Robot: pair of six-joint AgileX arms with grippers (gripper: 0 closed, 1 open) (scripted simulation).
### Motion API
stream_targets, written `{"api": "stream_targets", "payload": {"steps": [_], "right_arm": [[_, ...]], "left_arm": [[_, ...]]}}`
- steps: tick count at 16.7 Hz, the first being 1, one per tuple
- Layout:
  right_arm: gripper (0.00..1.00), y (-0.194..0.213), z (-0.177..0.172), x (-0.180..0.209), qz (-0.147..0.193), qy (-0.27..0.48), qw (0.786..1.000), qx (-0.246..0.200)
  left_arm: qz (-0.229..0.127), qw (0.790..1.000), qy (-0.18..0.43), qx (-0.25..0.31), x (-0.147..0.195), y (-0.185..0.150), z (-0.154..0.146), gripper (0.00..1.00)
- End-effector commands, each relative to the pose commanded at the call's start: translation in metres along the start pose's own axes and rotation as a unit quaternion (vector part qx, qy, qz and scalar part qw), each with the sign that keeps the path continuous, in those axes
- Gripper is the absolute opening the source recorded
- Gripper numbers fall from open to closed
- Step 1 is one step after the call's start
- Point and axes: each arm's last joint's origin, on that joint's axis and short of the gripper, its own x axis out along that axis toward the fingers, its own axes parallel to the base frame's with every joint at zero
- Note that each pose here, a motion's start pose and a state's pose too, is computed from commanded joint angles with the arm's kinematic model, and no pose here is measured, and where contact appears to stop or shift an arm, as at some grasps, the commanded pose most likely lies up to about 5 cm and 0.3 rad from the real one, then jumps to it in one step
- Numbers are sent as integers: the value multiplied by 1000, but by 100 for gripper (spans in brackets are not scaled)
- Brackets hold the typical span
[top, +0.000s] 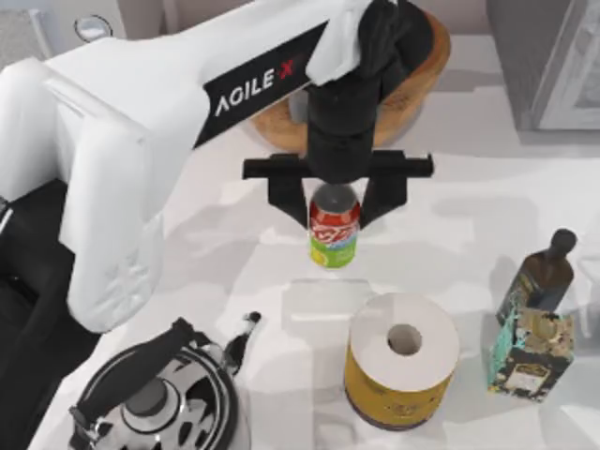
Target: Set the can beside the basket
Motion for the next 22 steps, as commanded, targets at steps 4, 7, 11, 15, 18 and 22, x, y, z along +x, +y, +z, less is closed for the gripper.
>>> {"api": "stream_targets", "payload": {"steps": [4,7,11,15,18,22], "right_arm": [[100,0,0,0,0,0,1000,0],[100,0,0,0,0,0,1000,0],[100,0,0,0,0,0,1000,0],[100,0,0,0,0,0,1000,0],[100,0,0,0,0,0,1000,0],[100,0,0,0,0,0,1000,0]], "left_arm": [[0,1000,3,0,1,1,0,0],[8,1000,24,5,10,-2,-5,0],[24,998,56,6,29,-3,-10,0],[2,1000,5,1,10,0,-1,0],[0,1000,0,0,8,0,0,0],[0,1000,0,0,8,0,0,23]]}}
